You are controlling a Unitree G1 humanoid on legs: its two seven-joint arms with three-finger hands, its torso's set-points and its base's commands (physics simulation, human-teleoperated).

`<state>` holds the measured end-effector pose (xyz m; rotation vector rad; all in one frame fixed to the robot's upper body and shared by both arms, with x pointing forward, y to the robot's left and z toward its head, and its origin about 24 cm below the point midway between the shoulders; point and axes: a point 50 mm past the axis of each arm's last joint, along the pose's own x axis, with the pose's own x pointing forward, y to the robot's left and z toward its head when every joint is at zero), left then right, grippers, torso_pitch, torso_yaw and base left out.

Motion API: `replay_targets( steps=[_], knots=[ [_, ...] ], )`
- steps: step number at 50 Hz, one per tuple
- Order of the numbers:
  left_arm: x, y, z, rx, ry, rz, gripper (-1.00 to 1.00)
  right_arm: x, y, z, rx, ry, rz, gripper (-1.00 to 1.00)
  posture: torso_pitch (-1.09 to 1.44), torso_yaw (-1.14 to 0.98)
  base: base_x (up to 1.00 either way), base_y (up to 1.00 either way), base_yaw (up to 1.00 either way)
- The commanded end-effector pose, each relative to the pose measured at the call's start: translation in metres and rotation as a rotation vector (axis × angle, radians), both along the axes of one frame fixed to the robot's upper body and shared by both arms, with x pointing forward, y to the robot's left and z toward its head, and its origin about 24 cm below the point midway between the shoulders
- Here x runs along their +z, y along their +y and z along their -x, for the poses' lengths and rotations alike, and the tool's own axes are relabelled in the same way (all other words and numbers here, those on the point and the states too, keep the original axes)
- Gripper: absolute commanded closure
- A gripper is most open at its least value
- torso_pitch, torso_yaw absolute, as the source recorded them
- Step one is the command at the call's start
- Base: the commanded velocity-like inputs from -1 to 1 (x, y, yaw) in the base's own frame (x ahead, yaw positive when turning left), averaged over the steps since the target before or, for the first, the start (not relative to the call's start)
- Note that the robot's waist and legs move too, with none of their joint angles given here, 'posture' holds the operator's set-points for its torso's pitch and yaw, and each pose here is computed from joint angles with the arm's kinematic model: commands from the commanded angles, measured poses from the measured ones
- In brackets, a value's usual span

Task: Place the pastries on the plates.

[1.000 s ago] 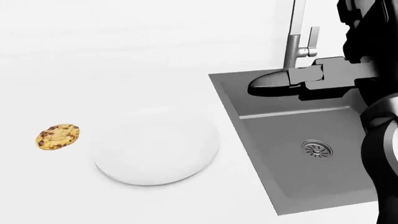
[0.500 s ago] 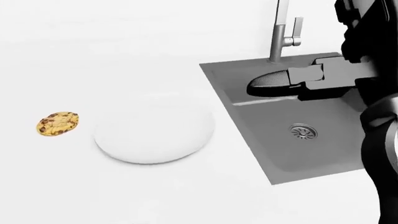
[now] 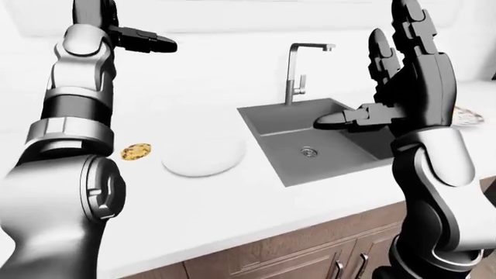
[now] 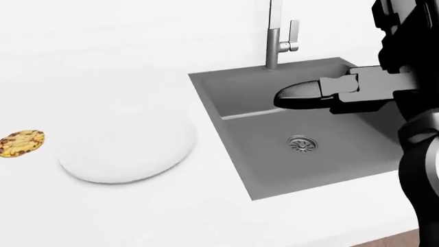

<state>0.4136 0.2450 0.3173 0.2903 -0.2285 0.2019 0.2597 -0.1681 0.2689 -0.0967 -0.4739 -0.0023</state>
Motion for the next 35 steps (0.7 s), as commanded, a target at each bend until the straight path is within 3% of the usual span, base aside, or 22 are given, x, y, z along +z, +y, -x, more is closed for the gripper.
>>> replay_targets(
  steps=[1,5,6,11,14,19,26,27,30,35],
  knots=[
    [0.029,-0.001,0.007,0.003,-0.12,-0.014,-1.0,0.012,0.002,0.003,0.007,-0.062,0.005,-1.0,-0.4,0.0,0.0,0.0,0.0],
    [0.024,0.005,0.007,0.023,-0.11,-0.004,-1.0,0.014,0.003,0.003,0.007,-0.064,0.012,-1.0,-0.4,0.0,0.0,0.0,0.0],
    [0.023,0.005,0.007,0.024,-0.111,-0.003,-1.0,0.014,0.003,0.002,-0.003,-0.053,0.048,-1.0,-0.4,0.0,0.0,0.0,0.0],
    [0.018,0.006,0.006,0.024,-0.097,-0.001,-1.0,0.014,0.004,0.003,0.008,-0.067,0.036,-1.0,-0.4,0.0,0.0,0.07,0.0],
    [0.008,0.008,0.004,0.028,-0.081,0.037,-1.0,0.013,0.003,0.004,0.004,-0.066,0.037,-1.0,-0.4,0.0,0.0,0.15,0.0],
    [-0.021,0.008,-0.001,0.043,-0.007,0.048,-1.0,0.011,0.003,0.004,0.004,-0.063,0.036,-1.0,-0.4,0.0,0.0,0.15,0.0],
    [-0.036,-0.003,-0.006,0.016,0.035,0.031,-1.0,0.011,0.003,0.005,0.005,-0.064,0.028,-1.0,-0.4,0.0,0.0,0.06,0.0],
    [-0.056,-0.008,-0.009,0.013,0.099,0.03,-1.0,0.011,0.001,0.007,0.005,-0.065,0.016,-1.0,-0.4,0.0,0.0,0.0,0.0],
    [-0.064,-0.008,-0.01,0.014,0.143,0.017,-1.0,0.012,0.001,0.007,0.004,-0.066,0.016,-1.0,-0.4,0.0,0.0,0.0,0.0],
    [-0.071,-0.007,-0.01,0.021,0.162,0.006,-1.0,0.013,0.001,0.006,0.006,-0.066,0.018,-1.0,-0.4,0.0,0.0,0.0,0.0]
  ],
)
